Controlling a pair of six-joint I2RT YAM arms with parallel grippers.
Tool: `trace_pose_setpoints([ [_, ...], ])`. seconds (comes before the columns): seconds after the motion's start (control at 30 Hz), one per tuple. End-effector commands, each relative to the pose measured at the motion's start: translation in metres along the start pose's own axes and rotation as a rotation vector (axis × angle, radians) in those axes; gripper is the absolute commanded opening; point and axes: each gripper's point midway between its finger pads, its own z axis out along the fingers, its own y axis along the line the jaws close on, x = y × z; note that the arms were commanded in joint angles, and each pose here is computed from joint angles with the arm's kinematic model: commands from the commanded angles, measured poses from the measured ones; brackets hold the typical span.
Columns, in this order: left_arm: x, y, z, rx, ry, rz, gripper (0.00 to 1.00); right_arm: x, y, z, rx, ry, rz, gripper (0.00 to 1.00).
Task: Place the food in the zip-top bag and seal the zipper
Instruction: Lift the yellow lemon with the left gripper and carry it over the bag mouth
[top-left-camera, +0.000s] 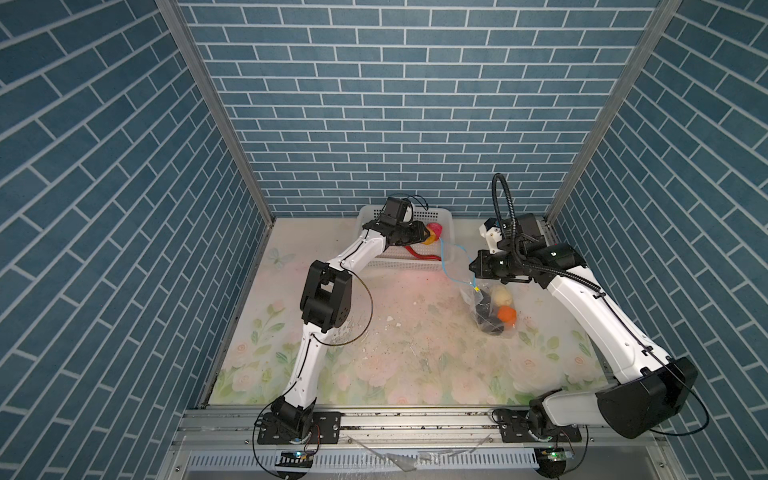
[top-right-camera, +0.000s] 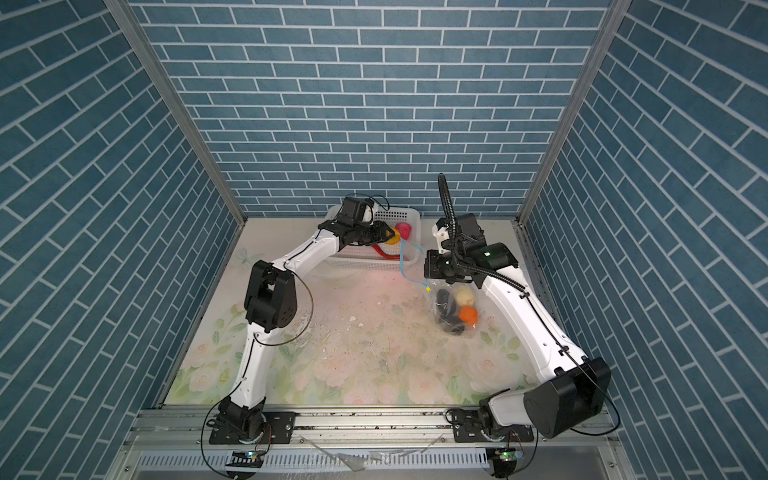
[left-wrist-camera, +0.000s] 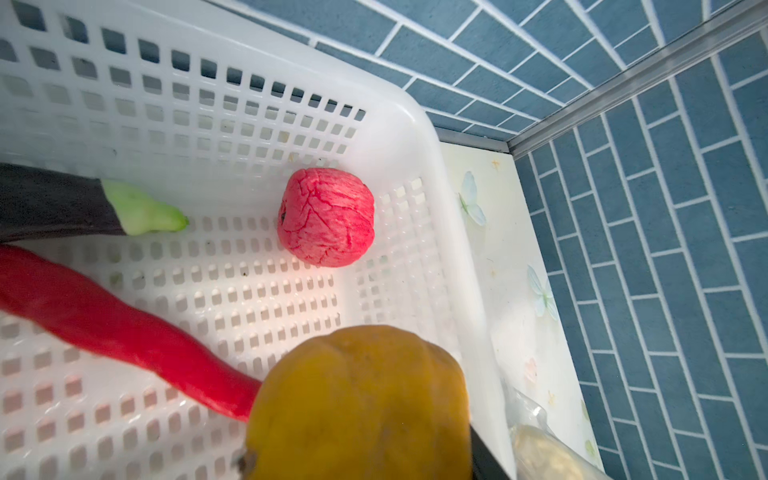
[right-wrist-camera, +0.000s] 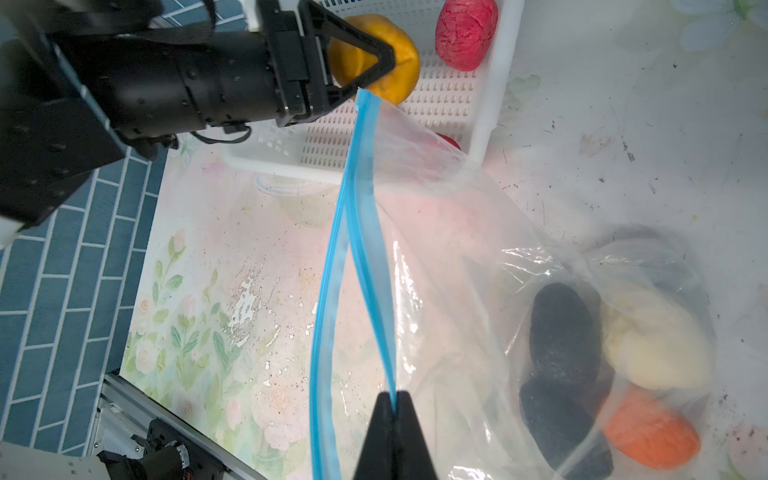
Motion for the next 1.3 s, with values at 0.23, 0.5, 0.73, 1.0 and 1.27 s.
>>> trace_pose_setpoints([
  [0.23,0.017,-0.027,-0.082,0.043,-0.005,0.045,0.31,-0.015,0.001,-0.001,0.005,-0.034,-0.027,0.0],
  [0.5,0.047,-0.076,-0.14,0.144,0.054,0.121,0.31,-0.018,0.003,0.002,-0.01,-0.04,-0.022,0.0],
  [0.73,0.08,-0.131,-0.156,0.226,0.1,0.232,0.32,-0.023,0.01,0.0,-0.041,-0.06,-0.008,0.0],
  [1.0,0.099,-0.157,-0.143,0.269,0.142,0.269,0.33,-0.021,0.017,-0.004,-0.083,-0.072,-0.007,0.0],
  [1.27,0.102,-0.158,-0.118,0.264,0.163,0.245,0.34,-0.018,0.025,-0.015,-0.126,-0.091,-0.016,0.0],
])
